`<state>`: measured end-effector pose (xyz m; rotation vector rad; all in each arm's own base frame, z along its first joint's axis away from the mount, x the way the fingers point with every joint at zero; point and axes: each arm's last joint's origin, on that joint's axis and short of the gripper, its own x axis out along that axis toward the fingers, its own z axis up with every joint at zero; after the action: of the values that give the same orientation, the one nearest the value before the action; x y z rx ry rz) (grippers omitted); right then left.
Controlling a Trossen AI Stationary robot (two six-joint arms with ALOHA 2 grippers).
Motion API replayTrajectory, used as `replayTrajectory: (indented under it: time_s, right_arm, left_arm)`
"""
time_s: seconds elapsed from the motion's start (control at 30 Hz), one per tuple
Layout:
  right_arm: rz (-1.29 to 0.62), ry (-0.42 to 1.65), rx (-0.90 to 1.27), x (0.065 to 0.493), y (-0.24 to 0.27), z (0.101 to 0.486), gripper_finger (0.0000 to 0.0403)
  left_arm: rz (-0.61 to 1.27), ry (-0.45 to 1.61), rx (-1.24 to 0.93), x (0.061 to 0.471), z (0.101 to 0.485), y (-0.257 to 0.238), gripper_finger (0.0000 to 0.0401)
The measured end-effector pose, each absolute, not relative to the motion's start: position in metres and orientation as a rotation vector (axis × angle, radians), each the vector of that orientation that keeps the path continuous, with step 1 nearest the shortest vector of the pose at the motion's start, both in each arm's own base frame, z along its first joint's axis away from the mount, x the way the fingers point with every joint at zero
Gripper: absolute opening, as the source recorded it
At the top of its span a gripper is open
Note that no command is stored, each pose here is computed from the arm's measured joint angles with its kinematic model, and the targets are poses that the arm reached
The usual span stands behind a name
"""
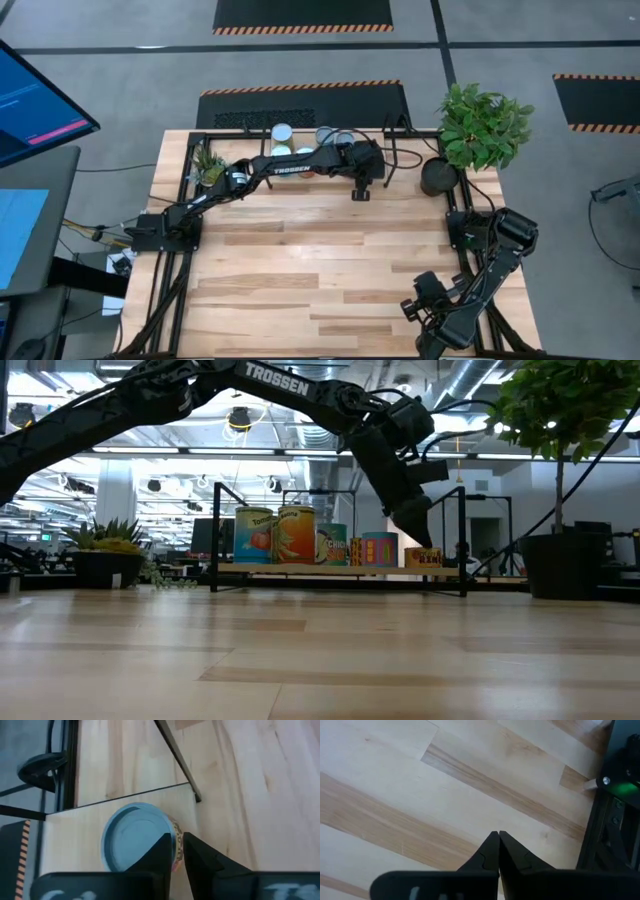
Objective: Pick and place cans onto a shelf
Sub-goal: Put the canned pineapple on the shelf, then return to Home Position
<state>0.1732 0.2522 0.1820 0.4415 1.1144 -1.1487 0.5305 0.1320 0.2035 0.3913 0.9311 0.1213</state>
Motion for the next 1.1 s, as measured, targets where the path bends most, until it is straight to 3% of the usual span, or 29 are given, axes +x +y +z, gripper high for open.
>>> replayTrajectory:
  time_s: [0.3,0.53,0.83,0.97,1.1]
  right_arm:
    - [-1.134,1.116,0.463,0.174,0.254,0.181,0.0014]
    - [-1.130,1.117,0.464,0.174,0.254,0.181,0.0023]
    - [-1.023,1.228,0.458,0.179,0.260,0.178,0.0024]
    - [-0.877,1.337,0.413,0.181,0.266,0.175,0.0026]
    - [-0.917,1.286,0.462,0.187,0.263,0.175,0.0024]
  left_arm:
    - [0.170,0.932,0.402,0.530,0.213,0.130,0.0064]
    - [0.131,0.851,0.390,0.508,0.288,0.085,0.0062]
    - [0.118,0.876,0.260,0.426,0.390,0.011,0.0062]
    - [0.115,0.935,0.128,0.388,0.414,-0.008,0.0062]
    - [0.100,1.018,-0.002,0.357,0.426,-0.028,0.0062]
